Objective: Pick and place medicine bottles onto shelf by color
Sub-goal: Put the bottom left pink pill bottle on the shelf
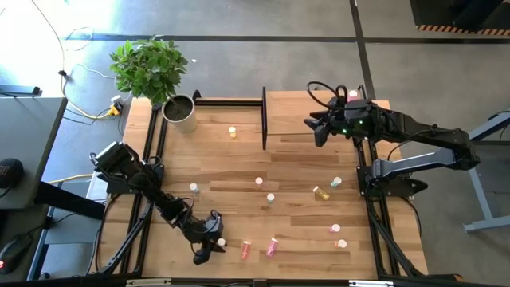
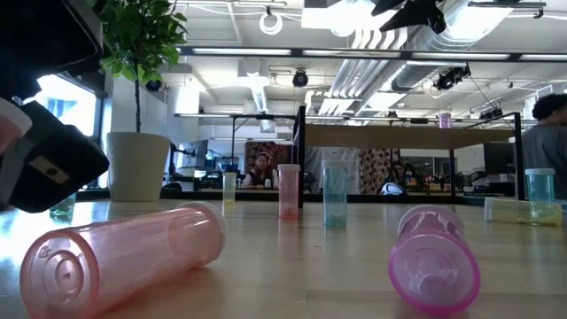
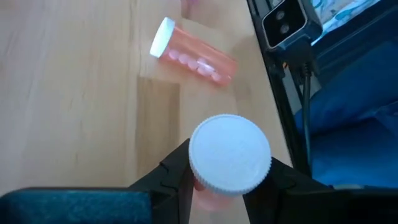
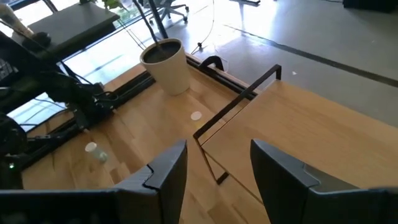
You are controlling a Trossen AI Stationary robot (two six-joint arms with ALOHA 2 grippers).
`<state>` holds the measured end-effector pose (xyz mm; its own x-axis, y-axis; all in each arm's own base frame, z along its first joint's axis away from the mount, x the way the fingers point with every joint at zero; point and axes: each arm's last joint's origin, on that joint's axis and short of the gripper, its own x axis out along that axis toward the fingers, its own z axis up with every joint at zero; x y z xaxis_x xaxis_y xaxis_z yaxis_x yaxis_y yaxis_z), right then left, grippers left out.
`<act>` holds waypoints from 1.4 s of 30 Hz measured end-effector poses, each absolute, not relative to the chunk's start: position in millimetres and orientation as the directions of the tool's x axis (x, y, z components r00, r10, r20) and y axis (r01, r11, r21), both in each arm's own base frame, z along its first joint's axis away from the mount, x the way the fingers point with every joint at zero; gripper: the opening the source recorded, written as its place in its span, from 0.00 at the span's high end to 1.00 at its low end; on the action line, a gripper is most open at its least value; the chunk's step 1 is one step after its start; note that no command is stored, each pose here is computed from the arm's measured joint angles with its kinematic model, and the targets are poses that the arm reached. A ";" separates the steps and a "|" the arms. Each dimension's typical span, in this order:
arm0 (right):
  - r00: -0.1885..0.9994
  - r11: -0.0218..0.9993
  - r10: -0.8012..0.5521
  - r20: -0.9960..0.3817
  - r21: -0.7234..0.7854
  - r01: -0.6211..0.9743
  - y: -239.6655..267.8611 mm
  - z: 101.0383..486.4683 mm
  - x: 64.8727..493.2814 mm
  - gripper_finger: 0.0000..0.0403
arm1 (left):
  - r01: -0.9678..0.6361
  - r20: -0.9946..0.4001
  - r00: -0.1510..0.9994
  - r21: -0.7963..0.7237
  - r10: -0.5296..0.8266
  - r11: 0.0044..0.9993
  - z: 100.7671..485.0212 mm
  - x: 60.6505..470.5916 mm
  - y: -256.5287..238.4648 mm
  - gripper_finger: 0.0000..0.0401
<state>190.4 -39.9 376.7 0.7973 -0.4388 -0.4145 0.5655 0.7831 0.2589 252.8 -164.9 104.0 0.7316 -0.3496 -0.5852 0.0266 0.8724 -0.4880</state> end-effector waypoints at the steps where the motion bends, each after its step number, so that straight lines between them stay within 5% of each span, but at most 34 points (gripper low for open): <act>1: 0.799 0.786 -0.435 -0.414 0.257 0.562 -39.0 376.7 190.6 0.59 | 0.027 -0.582 0.733 -0.492 -0.352 0.870 104.9 254.0 -164.8 0.76; 16: 0.891 0.869 -0.202 -0.408 0.346 0.355 2.4 377.8 195.7 0.59 | 0.029 -0.610 0.679 -0.534 -0.409 0.845 125.8 295.7 -141.1 0.76; 33: 0.905 0.864 -0.022 -0.425 0.447 0.230 44.0 374.3 196.2 0.59 | 0.048 -0.489 0.783 -0.568 -0.383 0.822 179.8 359.1 -83.2 0.76; 42: 0.878 0.861 0.016 -0.478 0.453 0.231 58.0 363.6 206.5 0.59 | 0.070 -0.417 0.862 -0.467 -0.290 0.881 224.0 389.4 -41.6 0.76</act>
<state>206.5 58.0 363.6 0.8782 0.0159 -0.4781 0.2310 0.8610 0.4531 389.4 -41.6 224.0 0.8615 -0.2898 -0.4169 0.0703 0.8813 -0.4673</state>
